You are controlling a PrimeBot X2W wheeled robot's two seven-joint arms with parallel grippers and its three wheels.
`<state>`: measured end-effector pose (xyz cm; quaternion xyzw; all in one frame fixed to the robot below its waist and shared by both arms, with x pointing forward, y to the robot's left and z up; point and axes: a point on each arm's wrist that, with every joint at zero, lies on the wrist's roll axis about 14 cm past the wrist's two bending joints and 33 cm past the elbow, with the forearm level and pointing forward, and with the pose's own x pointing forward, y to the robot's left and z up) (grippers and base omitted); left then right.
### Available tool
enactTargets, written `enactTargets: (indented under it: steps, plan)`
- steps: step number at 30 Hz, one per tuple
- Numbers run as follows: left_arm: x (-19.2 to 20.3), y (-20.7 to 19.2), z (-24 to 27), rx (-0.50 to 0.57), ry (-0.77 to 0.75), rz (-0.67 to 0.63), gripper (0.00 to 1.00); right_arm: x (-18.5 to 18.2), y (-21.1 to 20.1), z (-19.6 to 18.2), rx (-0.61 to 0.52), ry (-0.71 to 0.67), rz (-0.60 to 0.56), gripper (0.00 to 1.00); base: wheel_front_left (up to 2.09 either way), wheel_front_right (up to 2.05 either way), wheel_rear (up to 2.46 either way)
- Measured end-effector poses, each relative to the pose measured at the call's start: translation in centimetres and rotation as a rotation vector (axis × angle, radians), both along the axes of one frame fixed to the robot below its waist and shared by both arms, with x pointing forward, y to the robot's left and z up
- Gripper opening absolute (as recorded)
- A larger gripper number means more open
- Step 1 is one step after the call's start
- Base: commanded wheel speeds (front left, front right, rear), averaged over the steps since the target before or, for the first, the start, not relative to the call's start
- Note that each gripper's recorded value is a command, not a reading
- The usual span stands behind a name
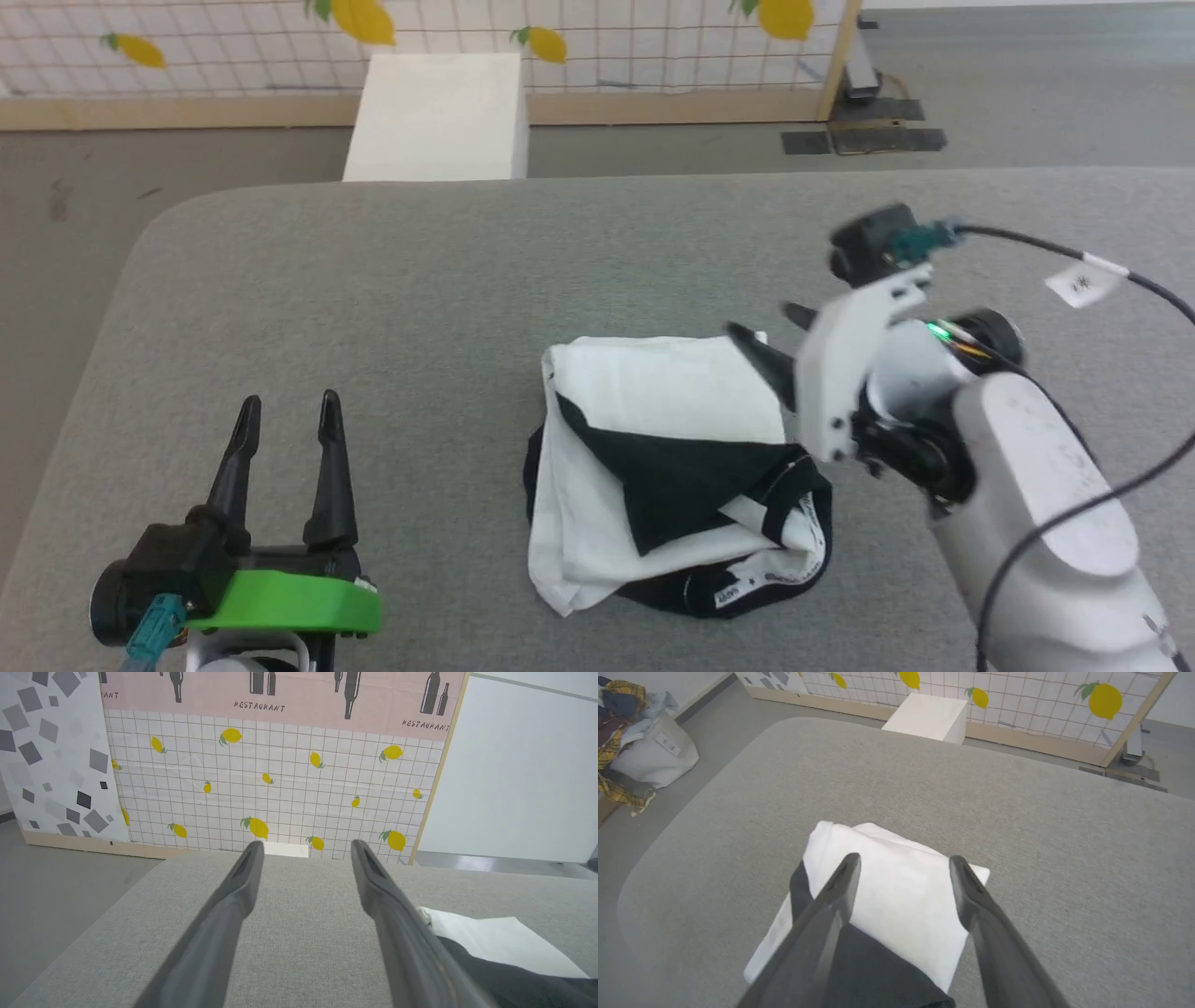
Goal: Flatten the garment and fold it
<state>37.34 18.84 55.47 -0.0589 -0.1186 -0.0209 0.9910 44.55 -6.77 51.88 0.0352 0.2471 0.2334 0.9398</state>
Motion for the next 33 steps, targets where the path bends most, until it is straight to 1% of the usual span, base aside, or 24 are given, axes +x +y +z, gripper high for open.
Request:
enactTargets:
  steps: [2, 3, 5, 6, 10, 15, 21, 26, 28, 29, 30, 31, 33]
  plan:
    - [0.2, -0.5, 0.0, -0.001, -0.001, -0.015, 1.0, -0.3, -2.6, -1.6, -0.068, 0.034, -0.059, 1.0, 0.0, 0.0, 0.0]
    - [0.3, -0.7, -0.1, -0.002, 0.001, -0.021, 1.0, -0.5, -3.6, -2.4, -0.078, 0.059, -0.087, 1.0, 0.0, 0.0, 0.0]
    - [0.5, -1.0, -0.4, -0.003, 0.01, -0.032, 1.0, -0.8, -4.7, -4.0, -0.13, 0.098, -0.11, 1.0, 0.0, 0.0, 0.0]
    - [0.6, -1.1, -0.5, -0.003, 0.013, -0.034, 1.0, -0.9, -4.8, -4.5, -0.138, 0.116, -0.115, 1.0, 0.0, 0.0, 0.0]
    - [0.9, -1.3, -1.3, -0.005, 0.037, -0.038, 1.0, -1.4, -4.3, -7.3, -0.175, 0.198, -0.105, 1.0, 0.0, 0.0, 0.0]
    - [0.9, -0.9, -2.0, -0.005, 0.057, -0.024, 1.0, -2.1, -2.9, -10.7, -0.245, 0.296, -0.053, 1.0, 0.0, 0.0, 0.0]
    - [0.6, 0.1, -2.8, -0.002, 0.084, 0.006, 1.0, -2.8, -0.8, -12.8, -0.281, 0.367, 0.025, 1.0, 0.0, 0.0, 0.0]
    - [0.6, 0.3, -3.1, -0.003, 0.093, 0.011, 1.0, -3.1, -0.3, -13.8, -0.293, 0.395, 0.046, 1.0, 0.0, 0.0, 0.0]
    - [0.7, 0.2, -3.0, -0.004, 0.092, 0.009, 1.0, -3.1, 0.1, -14.0, -0.282, 0.406, 0.056, 1.0, 0.0, 0.0, 0.0]
    - [0.8, 0.2, -3.0, -0.004, 0.09, 0.009, 1.0, -3.0, 0.2, -14.0, -0.281, 0.406, 0.061, 0.25, 0.0, 0.0, 0.0]
    - [0.8, 0.2, -2.9, -0.004, 0.088, 0.009, 1.0, -3.0, 0.4, -14.0, -0.272, 0.405, 0.064, 0.06, 0.0, 0.0, 0.0]
    - [0.9, 0.2, -2.9, -0.004, 0.088, 0.009, 1.0, -3.0, 0.6, -14.0, -0.265, 0.403, 0.066, 0.0, 0.0, 0.0, 0.0]
    - [0.8, 0.2, -2.9, -0.004, 0.087, 0.009, 1.0, -3.0, 0.9, -13.9, -0.263, 0.395, 0.073, 0.0, 0.0, 0.0, 0.0]
